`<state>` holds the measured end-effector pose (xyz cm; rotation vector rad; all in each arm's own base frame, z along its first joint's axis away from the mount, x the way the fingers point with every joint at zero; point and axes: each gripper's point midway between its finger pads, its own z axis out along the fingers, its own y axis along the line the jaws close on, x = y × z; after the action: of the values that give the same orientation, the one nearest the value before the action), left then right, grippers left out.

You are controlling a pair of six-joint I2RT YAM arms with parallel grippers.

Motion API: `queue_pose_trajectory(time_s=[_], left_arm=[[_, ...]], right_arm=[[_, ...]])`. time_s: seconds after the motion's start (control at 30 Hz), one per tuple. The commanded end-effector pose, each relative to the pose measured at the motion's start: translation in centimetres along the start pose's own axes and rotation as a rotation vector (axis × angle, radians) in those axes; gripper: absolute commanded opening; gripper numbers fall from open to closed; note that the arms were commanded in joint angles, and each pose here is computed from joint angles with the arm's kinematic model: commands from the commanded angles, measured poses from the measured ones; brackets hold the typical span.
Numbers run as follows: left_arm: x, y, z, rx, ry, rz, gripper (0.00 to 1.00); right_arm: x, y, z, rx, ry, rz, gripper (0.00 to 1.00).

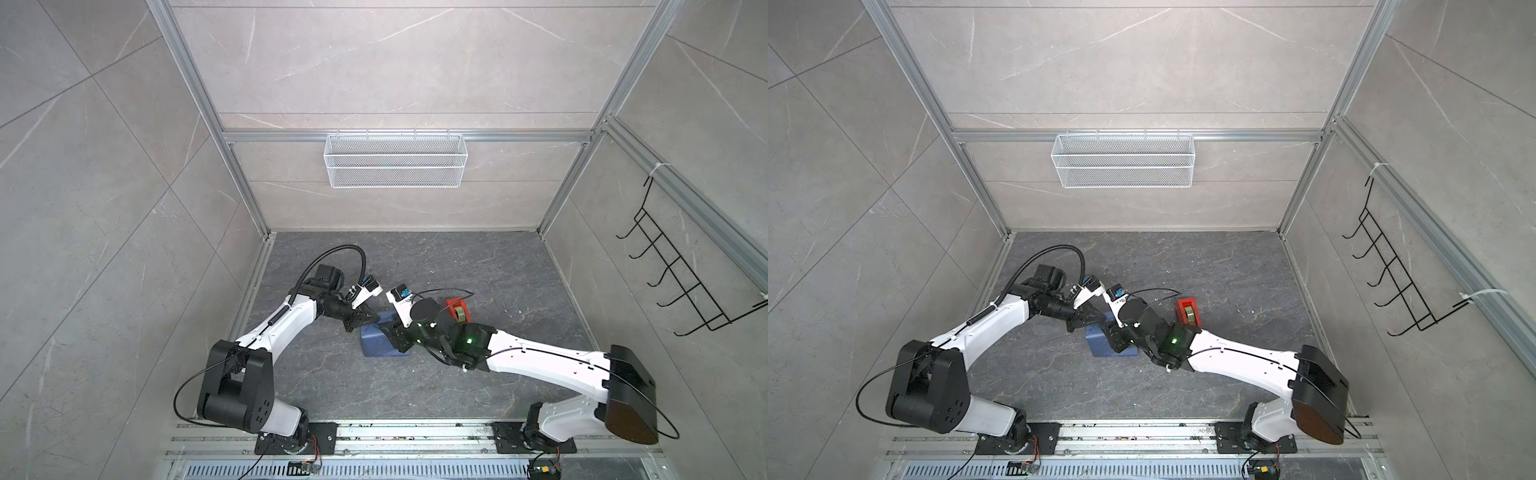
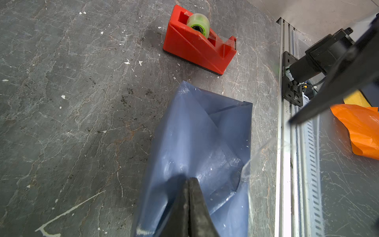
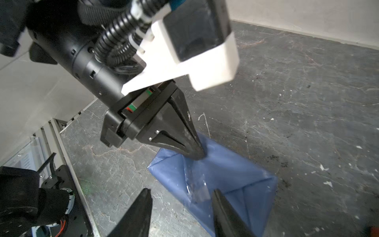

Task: Wrap a gift box in wrapping paper
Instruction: Wrap the gift box with the wrapping paper.

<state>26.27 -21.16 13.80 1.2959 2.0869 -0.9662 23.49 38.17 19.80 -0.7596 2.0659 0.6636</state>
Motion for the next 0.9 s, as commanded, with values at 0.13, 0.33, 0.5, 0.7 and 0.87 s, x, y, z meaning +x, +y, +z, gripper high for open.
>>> queue_pose_trajectory(time_s=[0.13, 0.33, 0.5, 0.7, 0.87], left_arm=[[5.5, -0.3, 0.4, -0.012, 0.198, -0.14, 0.06], [5.6, -0.4, 0.4, -0.008, 0.198, -0.144, 0.06], [6.0, -0.3, 0.7, -0.006, 0.201, -0.142, 0.06], [6.0, -0.3, 0.5, -0.014, 0.2, -0.135, 0.06], [5.7, -0.4, 0.3, -0.011, 0.197, -0.137, 0.06]], right_arm=[[-0.4, -0.3, 1.4, -0.068, -0.035, -0.101, 0.36], [1.1, -2.2, 3.4, -0.08, 0.026, -0.034, 0.21], [3.7, -4.2, 5.1, -0.034, 0.106, -0.032, 0.14], [6.3, -7.1, 4.8, 0.112, 0.179, -0.087, 0.24], [2.8, -7.4, 0.8, 0.161, 0.094, -0.094, 0.32]])
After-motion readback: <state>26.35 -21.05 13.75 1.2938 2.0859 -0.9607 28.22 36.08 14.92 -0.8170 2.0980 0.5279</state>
